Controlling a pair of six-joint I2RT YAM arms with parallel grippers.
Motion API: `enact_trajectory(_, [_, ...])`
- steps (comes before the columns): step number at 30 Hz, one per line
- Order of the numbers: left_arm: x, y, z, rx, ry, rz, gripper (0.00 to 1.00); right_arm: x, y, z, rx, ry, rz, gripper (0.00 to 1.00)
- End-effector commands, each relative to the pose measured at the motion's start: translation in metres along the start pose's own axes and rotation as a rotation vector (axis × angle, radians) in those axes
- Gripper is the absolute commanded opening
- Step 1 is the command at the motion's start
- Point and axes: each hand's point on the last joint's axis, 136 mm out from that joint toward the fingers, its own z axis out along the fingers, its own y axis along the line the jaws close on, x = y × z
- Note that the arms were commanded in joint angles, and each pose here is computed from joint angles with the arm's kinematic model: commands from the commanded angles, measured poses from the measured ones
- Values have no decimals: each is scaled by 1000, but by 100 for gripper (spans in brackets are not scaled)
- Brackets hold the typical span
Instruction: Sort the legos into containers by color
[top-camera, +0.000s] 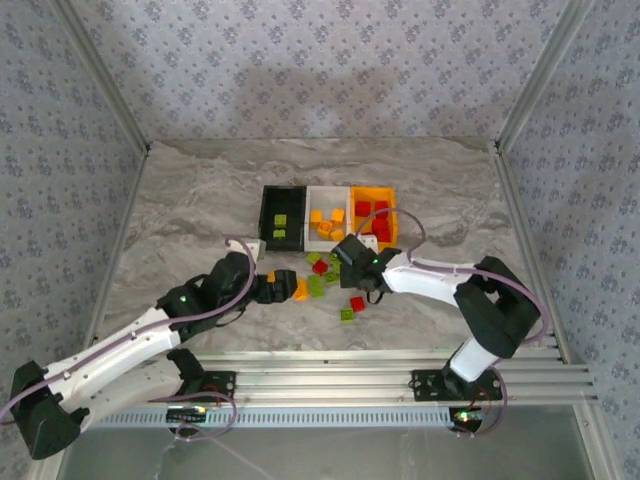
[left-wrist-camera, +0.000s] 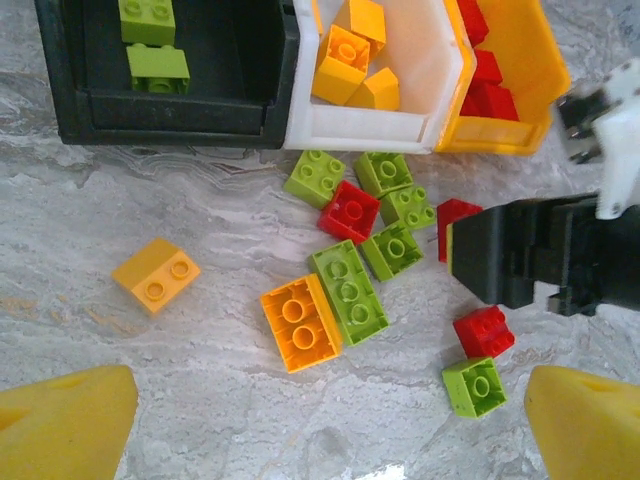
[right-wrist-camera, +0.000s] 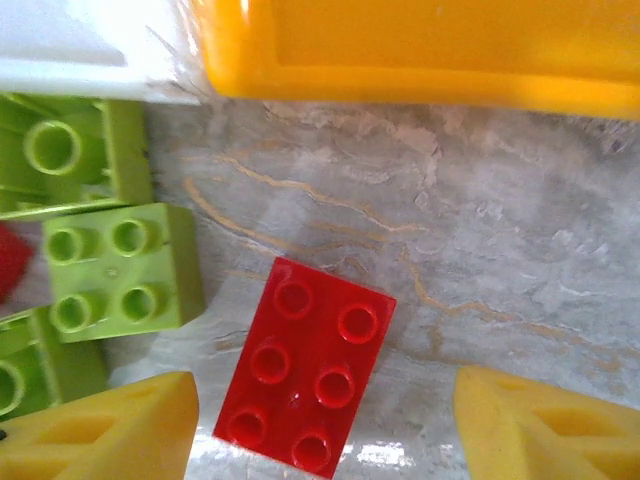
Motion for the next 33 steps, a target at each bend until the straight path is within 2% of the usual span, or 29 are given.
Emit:
enact_trajectory(1, [1,9,-4,-22,-13,-19,100,1,3,11,8,20,39,68])
enact_trajectory(4, [1,11,-5,-23,-16,-22,100,4,0,20,11,37,49,63])
enact_trajectory(12, [2,15,-5,-33,-19,-20,100,6,-5,22,-12,38,36,42])
enact_trajectory(20, [5,21,-6,-53,-21,-18,100,-6,-2,0,-91,-32,-9,27])
enact_trajectory(28, [9,30,-8,-73,-34,-19,100,-27,-2,-58,-198,-117,-17,25])
enact_trajectory(33, [13,31,-6,-75,-22,-18,100,-76,-12,-75,-204,-167,69,25])
